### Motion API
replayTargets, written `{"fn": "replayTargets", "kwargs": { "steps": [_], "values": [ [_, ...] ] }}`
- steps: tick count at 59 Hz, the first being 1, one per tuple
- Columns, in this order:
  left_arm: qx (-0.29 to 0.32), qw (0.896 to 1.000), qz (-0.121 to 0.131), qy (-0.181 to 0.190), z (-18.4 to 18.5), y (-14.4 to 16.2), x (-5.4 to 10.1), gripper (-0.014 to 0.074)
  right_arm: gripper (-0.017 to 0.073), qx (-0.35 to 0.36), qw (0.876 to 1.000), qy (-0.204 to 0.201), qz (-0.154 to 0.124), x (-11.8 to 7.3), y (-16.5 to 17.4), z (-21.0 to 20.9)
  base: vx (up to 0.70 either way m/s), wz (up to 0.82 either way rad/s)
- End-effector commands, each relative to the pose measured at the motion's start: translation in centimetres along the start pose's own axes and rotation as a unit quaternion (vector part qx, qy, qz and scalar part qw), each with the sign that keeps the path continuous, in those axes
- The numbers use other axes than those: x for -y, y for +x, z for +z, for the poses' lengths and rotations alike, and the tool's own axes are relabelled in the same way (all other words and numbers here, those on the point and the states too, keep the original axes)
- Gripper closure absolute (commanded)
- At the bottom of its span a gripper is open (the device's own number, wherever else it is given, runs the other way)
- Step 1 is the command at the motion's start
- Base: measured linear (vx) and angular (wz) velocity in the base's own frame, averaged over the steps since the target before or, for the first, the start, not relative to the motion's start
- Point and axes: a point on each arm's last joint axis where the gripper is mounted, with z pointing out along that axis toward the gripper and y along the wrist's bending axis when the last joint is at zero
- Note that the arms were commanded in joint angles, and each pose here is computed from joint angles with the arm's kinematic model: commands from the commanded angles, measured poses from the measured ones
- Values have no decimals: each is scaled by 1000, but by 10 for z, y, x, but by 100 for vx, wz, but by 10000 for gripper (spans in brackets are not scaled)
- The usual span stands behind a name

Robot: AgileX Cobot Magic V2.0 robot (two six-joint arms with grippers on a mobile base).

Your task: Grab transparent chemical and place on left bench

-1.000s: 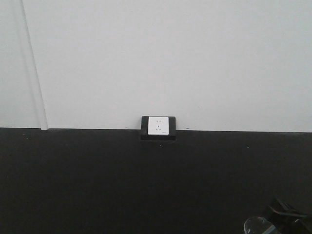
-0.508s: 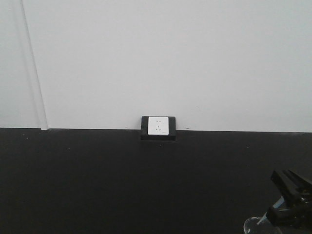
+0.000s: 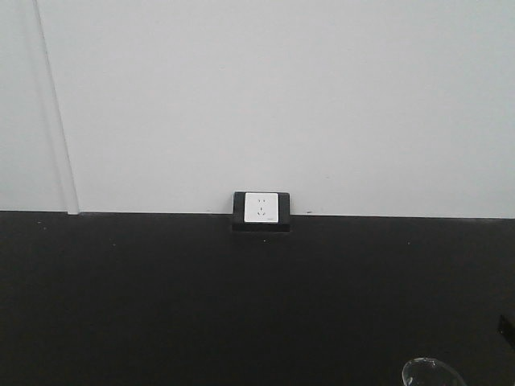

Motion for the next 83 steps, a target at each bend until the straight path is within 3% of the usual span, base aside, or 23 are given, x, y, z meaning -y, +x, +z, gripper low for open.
{"fn": "replayTargets", "kwargs": {
  "steps": [1,13,83],
  "values": [
    [41,999,-4,-1,-1,-3,0,597,562,43,999,-3,-5,0,-17,-10,0,0],
    [41,999,-4,-1,-1,-3,0,597,562,52,999,-1,-16,-1,-20,-16,0,0],
    [41,999,-4,-1,-1,-3,0,597,562,38,999,4,-14,0,-16,-15,-2,0]
  ]
}}
